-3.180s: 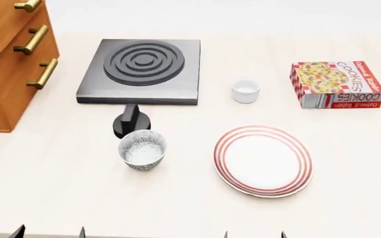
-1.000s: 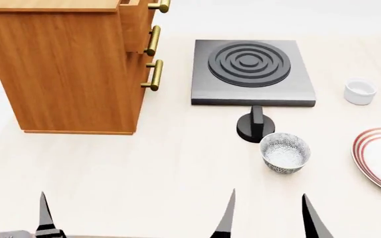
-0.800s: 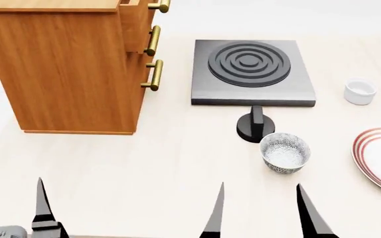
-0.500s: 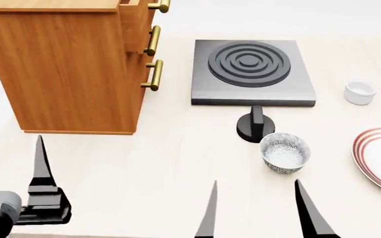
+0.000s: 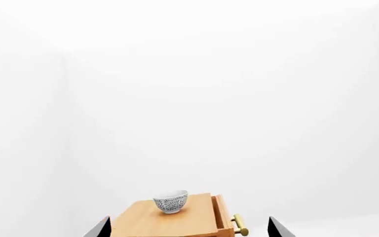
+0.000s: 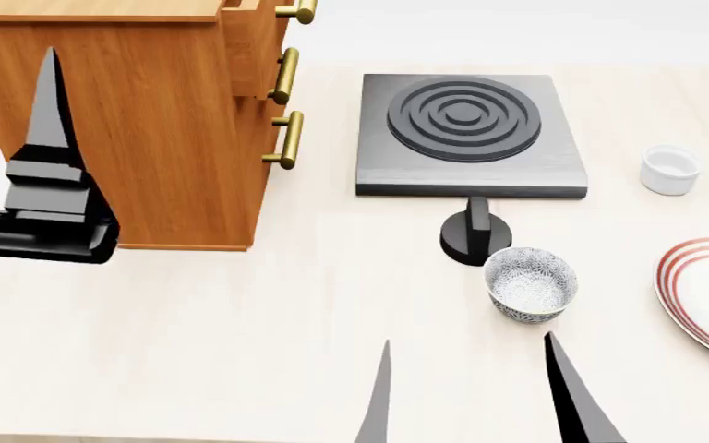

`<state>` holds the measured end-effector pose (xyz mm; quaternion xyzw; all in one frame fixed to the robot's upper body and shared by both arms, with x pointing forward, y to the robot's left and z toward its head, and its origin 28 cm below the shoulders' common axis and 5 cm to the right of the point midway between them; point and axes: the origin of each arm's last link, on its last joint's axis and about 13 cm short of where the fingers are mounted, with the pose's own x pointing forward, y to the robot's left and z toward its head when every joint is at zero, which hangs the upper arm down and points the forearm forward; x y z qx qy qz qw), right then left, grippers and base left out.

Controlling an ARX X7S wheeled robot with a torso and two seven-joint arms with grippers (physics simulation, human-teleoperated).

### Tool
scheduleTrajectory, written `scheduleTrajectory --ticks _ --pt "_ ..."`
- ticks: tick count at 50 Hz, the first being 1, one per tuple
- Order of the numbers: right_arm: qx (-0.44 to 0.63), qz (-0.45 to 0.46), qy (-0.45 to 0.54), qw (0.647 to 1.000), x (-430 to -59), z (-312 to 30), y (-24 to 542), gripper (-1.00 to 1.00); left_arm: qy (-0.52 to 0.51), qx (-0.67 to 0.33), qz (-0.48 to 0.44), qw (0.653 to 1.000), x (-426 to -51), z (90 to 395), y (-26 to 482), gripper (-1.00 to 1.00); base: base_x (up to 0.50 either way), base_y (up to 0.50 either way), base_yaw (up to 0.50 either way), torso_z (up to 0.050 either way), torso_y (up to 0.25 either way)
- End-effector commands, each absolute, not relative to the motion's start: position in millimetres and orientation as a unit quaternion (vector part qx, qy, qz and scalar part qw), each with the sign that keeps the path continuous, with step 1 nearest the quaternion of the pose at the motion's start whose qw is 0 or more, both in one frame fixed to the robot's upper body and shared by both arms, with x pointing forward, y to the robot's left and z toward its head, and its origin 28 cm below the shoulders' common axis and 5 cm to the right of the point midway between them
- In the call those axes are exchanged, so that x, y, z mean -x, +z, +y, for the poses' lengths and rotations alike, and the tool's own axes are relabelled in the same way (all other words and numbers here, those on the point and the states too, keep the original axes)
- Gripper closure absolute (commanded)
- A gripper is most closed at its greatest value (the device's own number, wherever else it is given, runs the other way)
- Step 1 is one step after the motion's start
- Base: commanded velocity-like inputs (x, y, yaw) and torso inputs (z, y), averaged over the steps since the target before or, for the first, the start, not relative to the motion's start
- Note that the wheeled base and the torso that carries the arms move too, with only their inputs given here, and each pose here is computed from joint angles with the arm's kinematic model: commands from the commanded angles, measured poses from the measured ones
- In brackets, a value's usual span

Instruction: Pick the akita bowl on the wooden cabinet and place it on the plate.

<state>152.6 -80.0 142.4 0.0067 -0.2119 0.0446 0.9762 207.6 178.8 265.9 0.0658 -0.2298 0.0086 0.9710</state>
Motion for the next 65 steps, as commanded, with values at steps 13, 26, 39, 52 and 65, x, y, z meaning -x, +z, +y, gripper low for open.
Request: scheduleTrajectory --ticks 13,26,39,52,65 --pt "0.000 -0.247 0.069 0.967 -148.2 -80.7 144.8 -1.00 -0.020 -0.074 -0.258 0.963 -202.2 173.1 293.4 -1.00 0.32 0.00 0.00 0.000 0.000" --pt "-0.005 -0.237 0.066 0.969 -149.8 -81.1 144.3 -1.00 -0.029 -0.067 -0.235 0.969 -200.0 172.4 292.0 -1.00 0.40 0.00 0.00 0.000 0.000" --pt "0.004 -0.233 0.068 0.970 -150.3 -79.7 143.6 -1.00 -0.025 -0.031 -0.215 0.976 -203.3 176.7 287.4 -1.00 0.00 0.00 0.00 0.000 -0.018" --pt "0.004 -0.232 0.070 0.970 -150.8 -79.6 144.0 -1.00 -0.033 -0.030 -0.216 0.975 -202.9 176.4 287.5 -1.00 0.00 0.00 0.00 0.000 -0.250" --pt "0.005 -0.231 0.071 0.970 -150.7 -79.7 143.0 -1.00 -0.021 -0.025 -0.232 0.972 -200.4 177.0 290.5 -1.00 0.00 0.00 0.00 0.000 -0.205"
